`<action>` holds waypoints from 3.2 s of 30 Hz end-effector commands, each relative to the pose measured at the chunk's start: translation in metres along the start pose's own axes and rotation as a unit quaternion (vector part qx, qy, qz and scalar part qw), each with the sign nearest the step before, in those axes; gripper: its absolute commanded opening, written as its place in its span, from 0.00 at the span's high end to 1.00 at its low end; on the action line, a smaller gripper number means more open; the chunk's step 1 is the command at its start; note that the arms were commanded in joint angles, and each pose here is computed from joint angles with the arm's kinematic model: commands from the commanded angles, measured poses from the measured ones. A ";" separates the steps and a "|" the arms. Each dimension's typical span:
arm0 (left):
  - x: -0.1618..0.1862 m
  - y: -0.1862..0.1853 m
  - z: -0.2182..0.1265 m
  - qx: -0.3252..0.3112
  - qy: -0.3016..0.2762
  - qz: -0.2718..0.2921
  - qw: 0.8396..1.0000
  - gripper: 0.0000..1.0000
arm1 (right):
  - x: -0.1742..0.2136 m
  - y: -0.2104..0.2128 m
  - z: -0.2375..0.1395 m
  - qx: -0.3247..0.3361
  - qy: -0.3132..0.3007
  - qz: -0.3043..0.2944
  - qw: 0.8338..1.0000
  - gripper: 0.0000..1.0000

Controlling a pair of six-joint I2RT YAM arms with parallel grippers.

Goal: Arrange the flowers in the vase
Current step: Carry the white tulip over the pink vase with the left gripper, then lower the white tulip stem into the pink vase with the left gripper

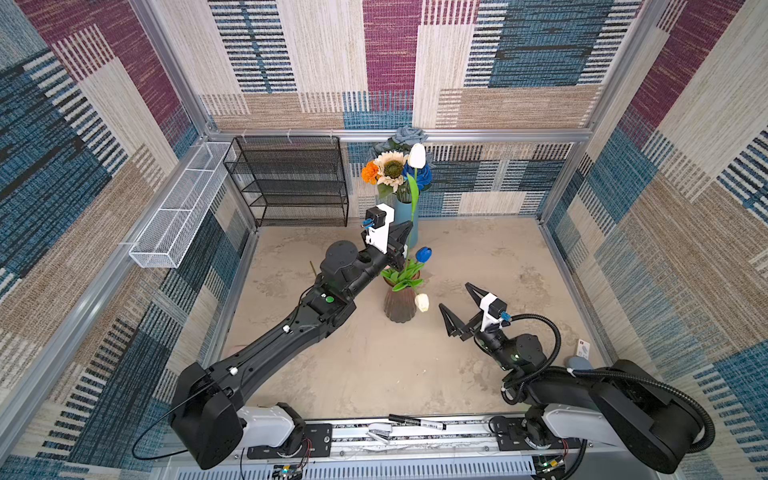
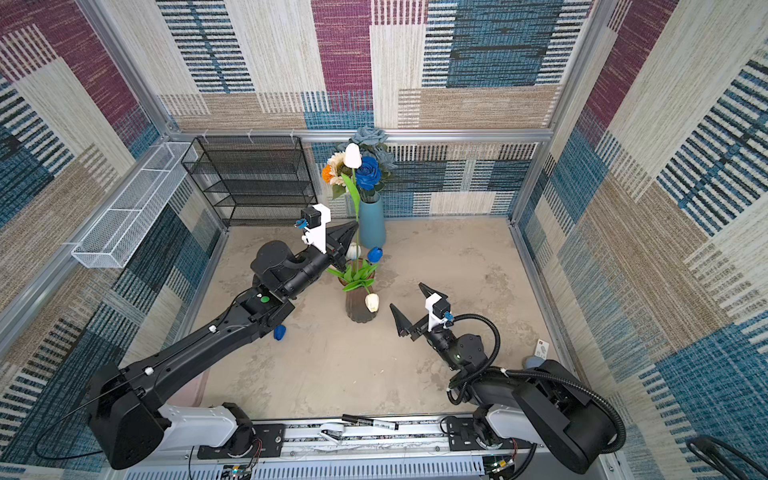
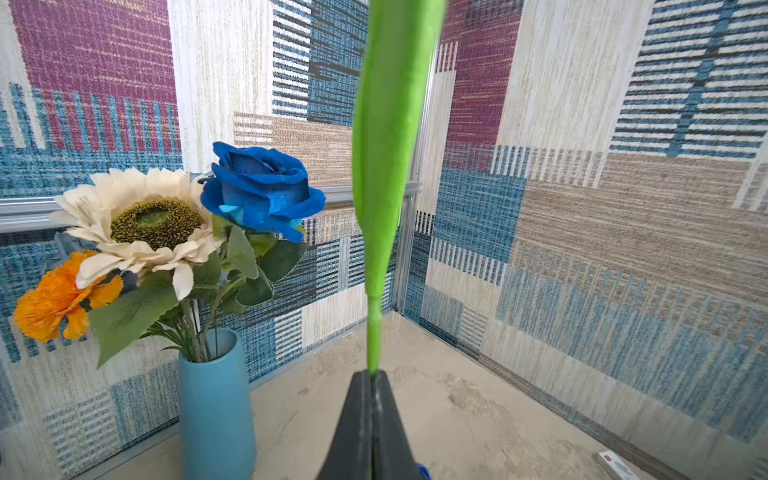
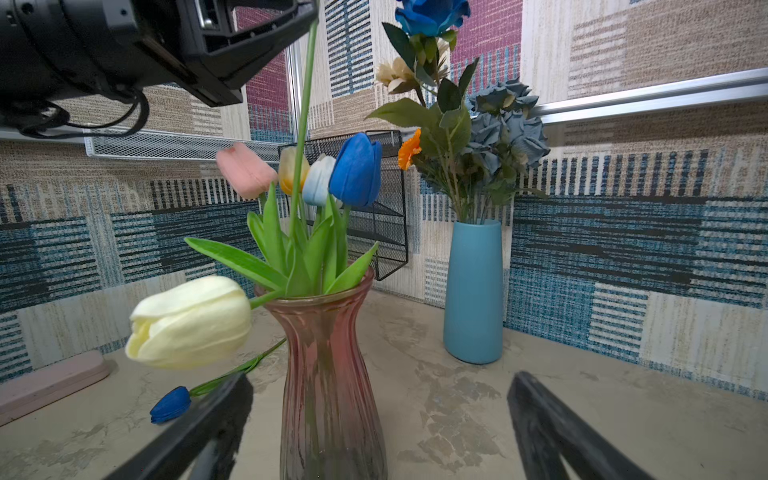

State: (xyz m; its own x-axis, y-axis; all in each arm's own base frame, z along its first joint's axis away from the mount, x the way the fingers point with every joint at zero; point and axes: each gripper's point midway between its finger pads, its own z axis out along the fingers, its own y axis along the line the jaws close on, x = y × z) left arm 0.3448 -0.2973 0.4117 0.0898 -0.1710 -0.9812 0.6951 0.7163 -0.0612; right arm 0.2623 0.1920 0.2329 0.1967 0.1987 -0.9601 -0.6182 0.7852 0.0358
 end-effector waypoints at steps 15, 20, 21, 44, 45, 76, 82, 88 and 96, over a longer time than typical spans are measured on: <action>0.027 0.021 0.003 -0.054 -0.023 0.053 0.997 1.00 | -0.015 -0.002 -0.001 0.006 -0.030 0.001 1.000 0.00; 0.038 0.011 0.002 -0.023 -0.016 0.052 0.998 1.00 | -0.015 -0.002 -0.001 0.008 -0.029 0.000 1.000 0.00; 0.039 0.010 0.002 -0.021 -0.015 0.052 0.998 1.00 | -0.015 -0.003 -0.001 0.008 -0.030 0.000 1.000 0.00; 0.050 0.016 -0.043 -0.042 0.060 0.100 0.992 0.84 | -0.013 0.000 0.000 0.001 -0.026 0.002 1.000 0.00; 0.052 0.016 -0.044 -0.044 0.065 0.102 0.992 0.85 | -0.013 0.000 0.000 0.001 -0.026 0.002 1.000 0.00; 0.019 -0.002 -0.008 0.009 0.020 0.100 0.995 1.00 | -0.010 0.001 0.003 -0.004 -0.021 0.003 1.000 0.00; 0.014 0.002 -0.008 -0.007 0.015 0.109 0.994 1.00 | -0.011 0.002 0.003 -0.007 -0.021 0.004 1.000 0.00; 0.008 0.006 -0.015 -0.022 0.005 0.114 0.993 1.00 | -0.011 0.001 0.002 -0.003 -0.022 0.004 1.000 0.00; -0.014 0.000 -0.023 -0.011 -0.006 0.117 0.993 1.00 | -0.009 0.002 0.003 -0.007 -0.020 0.005 1.000 0.00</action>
State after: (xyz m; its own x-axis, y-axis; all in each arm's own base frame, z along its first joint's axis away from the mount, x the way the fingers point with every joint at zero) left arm 0.3290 -0.2806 0.4154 0.2245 -0.0161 -0.9743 0.6480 0.7492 0.1370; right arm 0.2640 0.1938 0.2302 0.1886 0.1928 -0.9629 -0.6205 0.7834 0.0353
